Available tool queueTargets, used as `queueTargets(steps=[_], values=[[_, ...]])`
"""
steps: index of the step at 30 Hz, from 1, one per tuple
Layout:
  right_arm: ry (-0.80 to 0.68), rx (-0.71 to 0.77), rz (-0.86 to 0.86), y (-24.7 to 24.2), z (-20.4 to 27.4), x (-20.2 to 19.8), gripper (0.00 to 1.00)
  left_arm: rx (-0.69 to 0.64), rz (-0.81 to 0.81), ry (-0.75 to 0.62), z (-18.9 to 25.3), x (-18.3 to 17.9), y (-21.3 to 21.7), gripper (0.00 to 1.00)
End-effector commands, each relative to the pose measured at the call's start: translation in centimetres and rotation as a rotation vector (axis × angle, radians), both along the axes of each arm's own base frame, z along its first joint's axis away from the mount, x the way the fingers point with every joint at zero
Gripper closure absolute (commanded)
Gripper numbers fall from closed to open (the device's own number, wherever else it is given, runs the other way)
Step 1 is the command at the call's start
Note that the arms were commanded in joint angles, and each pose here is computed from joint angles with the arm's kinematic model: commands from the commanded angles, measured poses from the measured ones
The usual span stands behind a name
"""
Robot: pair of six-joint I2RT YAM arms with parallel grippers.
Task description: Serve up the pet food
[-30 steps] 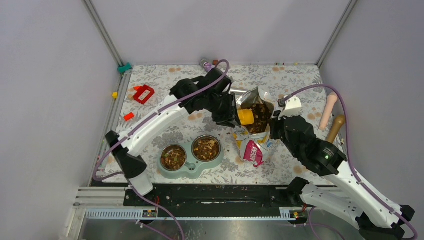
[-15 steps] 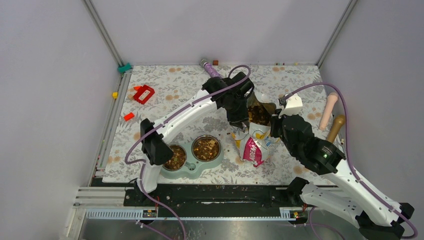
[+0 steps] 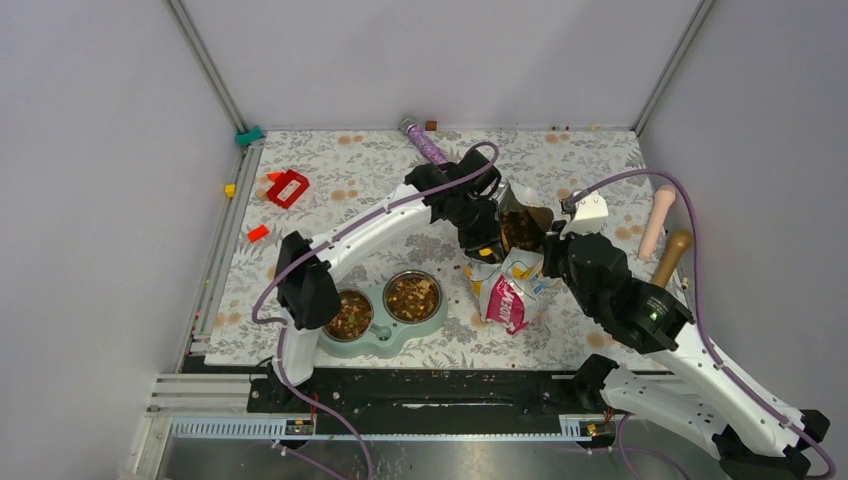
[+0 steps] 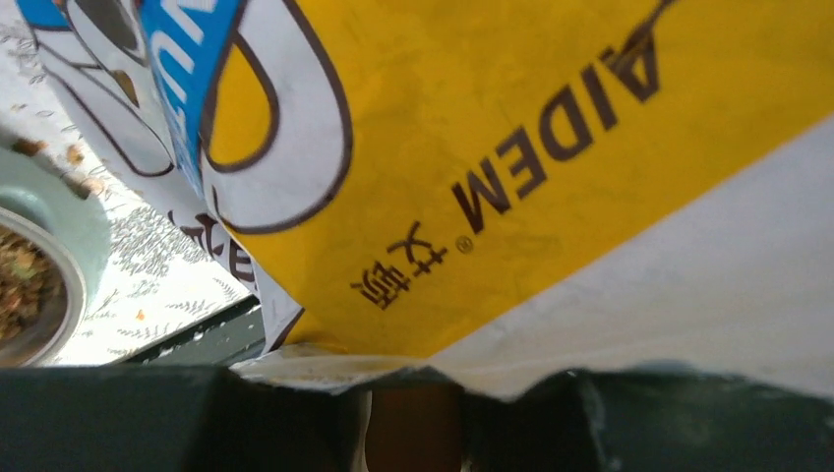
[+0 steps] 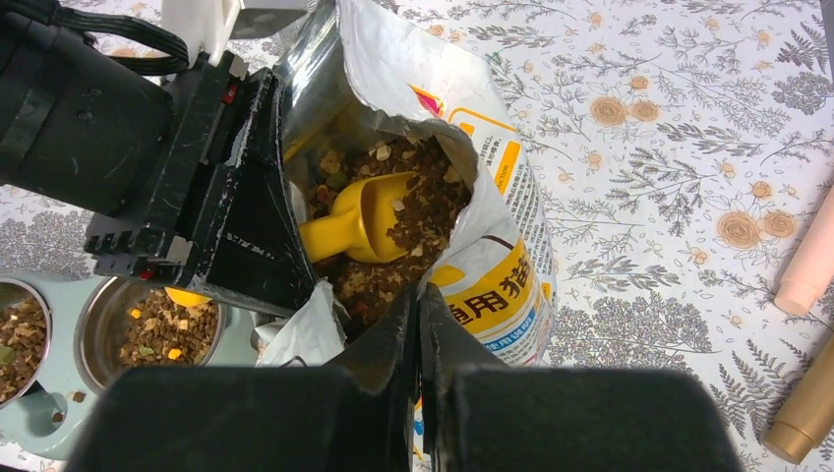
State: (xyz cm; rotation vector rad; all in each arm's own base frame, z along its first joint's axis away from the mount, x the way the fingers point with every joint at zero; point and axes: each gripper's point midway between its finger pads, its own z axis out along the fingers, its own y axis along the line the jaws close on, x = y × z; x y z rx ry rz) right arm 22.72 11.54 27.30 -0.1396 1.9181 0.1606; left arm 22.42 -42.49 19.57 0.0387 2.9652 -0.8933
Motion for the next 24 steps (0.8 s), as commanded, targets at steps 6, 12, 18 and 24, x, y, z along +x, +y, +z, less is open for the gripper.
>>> queueTargets(steps=[6, 12, 18, 24], values=[[-0.082, 0.082, 0.017, 0.5, 2.1, 0.0, 1.00, -0.356, -0.129, 0.030, -3.0, -2.9, -3.0, 1.00], [-0.088, 0.077, 0.014, 0.3, 2.1, 0.0, 1.00, -0.560, -0.109, -0.088, 1.2, -3.0, -2.3, 1.00], [-0.098, 0.069, 0.002, 0.1, 2.2, 0.2, 1.00, -0.689, -0.124, -0.202, 4.8, -3.6, -1.3, 1.00], [-0.106, 0.076, 0.001, -0.1, 2.4, 0.0, 1.00, -0.699, -0.105, -0.227, 6.4, -4.3, 0.2, 1.00]])
